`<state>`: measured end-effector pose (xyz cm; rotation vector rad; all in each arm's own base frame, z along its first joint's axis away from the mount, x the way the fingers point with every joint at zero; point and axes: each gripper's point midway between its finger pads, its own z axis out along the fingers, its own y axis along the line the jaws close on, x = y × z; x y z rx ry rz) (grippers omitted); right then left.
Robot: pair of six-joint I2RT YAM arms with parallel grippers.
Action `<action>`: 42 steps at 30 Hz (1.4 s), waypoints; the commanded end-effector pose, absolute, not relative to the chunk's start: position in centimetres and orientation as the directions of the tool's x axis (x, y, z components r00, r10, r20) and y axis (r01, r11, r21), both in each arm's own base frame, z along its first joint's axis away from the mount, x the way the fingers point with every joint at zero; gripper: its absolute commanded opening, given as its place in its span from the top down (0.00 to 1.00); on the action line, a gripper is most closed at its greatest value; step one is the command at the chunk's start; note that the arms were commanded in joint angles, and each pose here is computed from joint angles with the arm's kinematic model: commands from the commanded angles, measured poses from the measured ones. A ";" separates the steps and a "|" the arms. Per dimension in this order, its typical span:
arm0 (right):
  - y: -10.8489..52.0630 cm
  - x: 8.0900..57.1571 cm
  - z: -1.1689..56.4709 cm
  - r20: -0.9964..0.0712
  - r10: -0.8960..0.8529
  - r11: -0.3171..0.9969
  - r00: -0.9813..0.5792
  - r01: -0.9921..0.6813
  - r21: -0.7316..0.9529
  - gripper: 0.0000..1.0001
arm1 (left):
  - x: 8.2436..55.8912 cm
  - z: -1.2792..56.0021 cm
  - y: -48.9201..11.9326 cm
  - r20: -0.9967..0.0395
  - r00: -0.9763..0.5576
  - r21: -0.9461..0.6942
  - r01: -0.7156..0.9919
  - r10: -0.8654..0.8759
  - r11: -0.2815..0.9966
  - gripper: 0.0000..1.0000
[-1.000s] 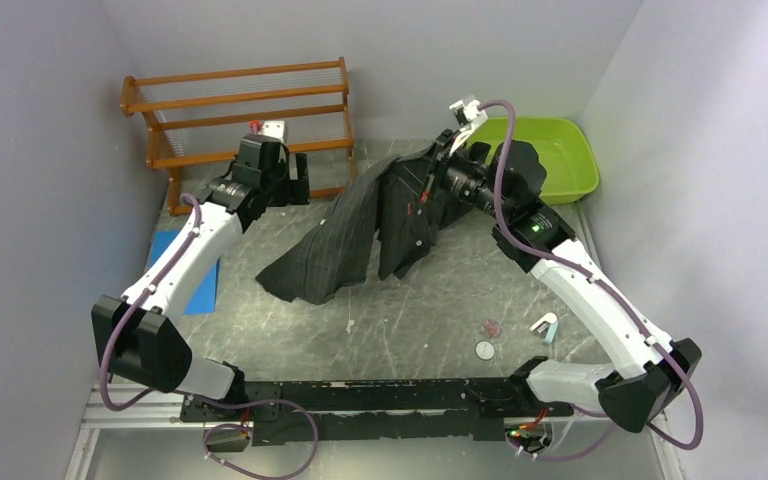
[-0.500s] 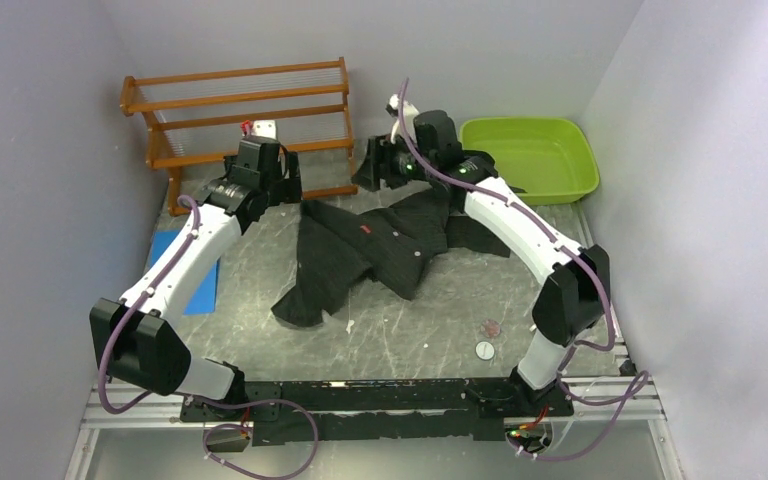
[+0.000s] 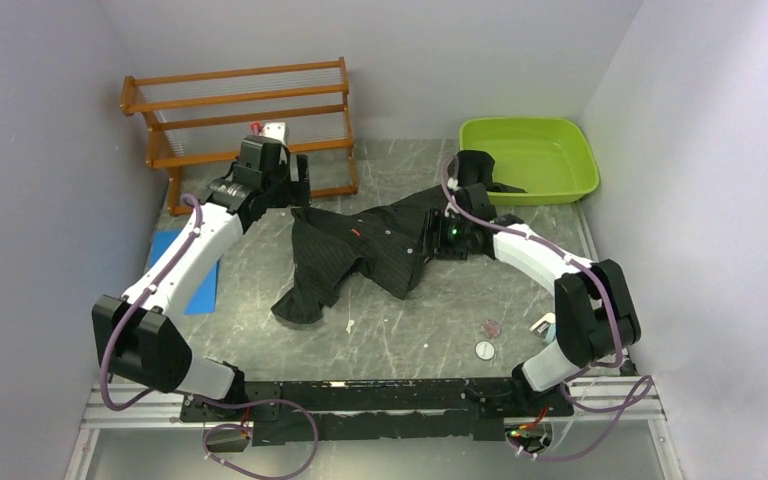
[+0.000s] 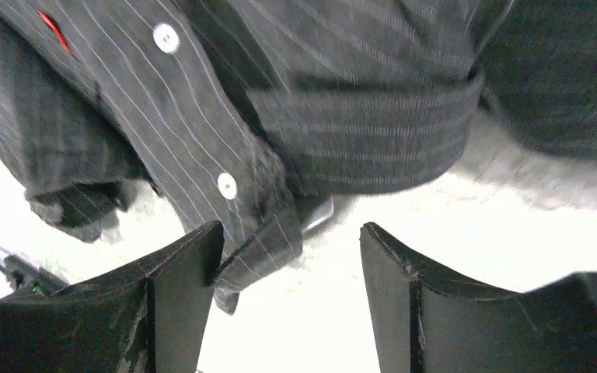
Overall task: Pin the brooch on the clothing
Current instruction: Flatten out the clothes at the center of the board.
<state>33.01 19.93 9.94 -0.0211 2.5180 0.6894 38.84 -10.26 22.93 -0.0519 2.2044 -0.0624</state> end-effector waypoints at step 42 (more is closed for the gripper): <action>40.9 31.0 39.5 -0.842 -0.096 0.240 -0.531 -0.833 0.498 0.99 | 17.3 15.3 -20.3 -0.545 -0.802 -0.549 0.121 -0.244 0.827 0.97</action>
